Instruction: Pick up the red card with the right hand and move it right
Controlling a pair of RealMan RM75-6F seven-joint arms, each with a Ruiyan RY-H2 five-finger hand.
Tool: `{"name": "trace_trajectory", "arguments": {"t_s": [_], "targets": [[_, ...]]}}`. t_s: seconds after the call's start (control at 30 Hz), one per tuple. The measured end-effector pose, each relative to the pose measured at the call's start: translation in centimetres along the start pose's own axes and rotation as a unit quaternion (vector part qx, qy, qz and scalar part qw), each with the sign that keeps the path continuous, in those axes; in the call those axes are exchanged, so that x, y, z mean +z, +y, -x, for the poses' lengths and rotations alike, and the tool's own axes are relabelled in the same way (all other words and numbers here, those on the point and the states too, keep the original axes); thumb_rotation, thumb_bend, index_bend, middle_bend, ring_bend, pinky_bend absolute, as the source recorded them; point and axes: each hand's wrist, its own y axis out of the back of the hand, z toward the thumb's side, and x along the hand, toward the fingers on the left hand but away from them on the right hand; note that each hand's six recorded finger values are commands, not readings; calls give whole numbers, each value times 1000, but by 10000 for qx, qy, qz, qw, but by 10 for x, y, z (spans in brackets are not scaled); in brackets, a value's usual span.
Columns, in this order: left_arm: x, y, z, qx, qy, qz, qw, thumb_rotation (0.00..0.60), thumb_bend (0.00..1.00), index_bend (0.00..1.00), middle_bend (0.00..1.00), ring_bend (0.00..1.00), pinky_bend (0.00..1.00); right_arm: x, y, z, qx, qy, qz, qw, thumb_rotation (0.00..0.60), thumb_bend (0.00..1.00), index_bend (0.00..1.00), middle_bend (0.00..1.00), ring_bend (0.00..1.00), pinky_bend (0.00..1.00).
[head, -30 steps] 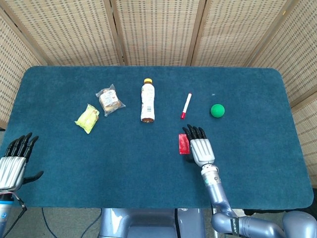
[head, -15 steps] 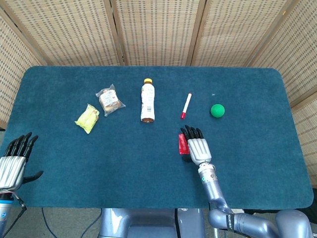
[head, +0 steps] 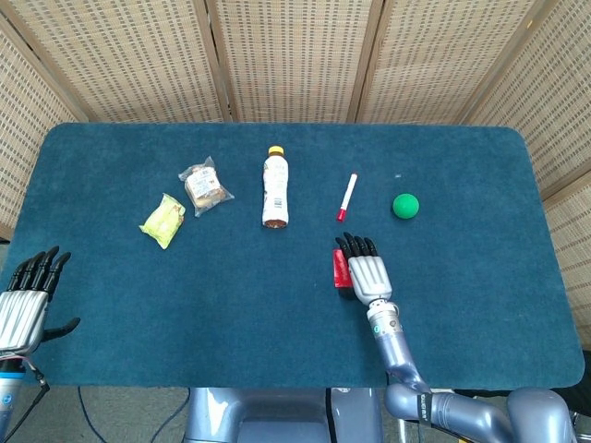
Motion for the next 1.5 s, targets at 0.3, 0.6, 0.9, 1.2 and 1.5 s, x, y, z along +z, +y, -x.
{"name": "trace_trajectory", "arguments": {"t_s": [0.3,0.6,0.9,1.2,1.5], "targets": [[1,1,0,24,-24,12,10000,600,90,0,0,0,66,0,0,4,-98,-11,-68,9999,600,418,53,0,0,0],[1,1,0,8,-32,17,10000,600,91,0,0,0,66,-6,-8,5,41,-95,-112,9999,600,428,182,0,0,0],[2,1,1,1,-43,35,10000,600,93,0,0,0,66,-8,-3,2,-11,-116,-79,9999,600,376,462,0,0,0],[1,0,1,-15,-44,38,10000,600,94,0,0,0,66,-9,-4,2,36,-145,-115,9998,600,372,571,20,0,0],[1,0,0,-18,-47,34,10000,600,95,0,0,0,66,-7,-4,2,53,-117,-90,9999,600,384,606,54,0,0]]}}
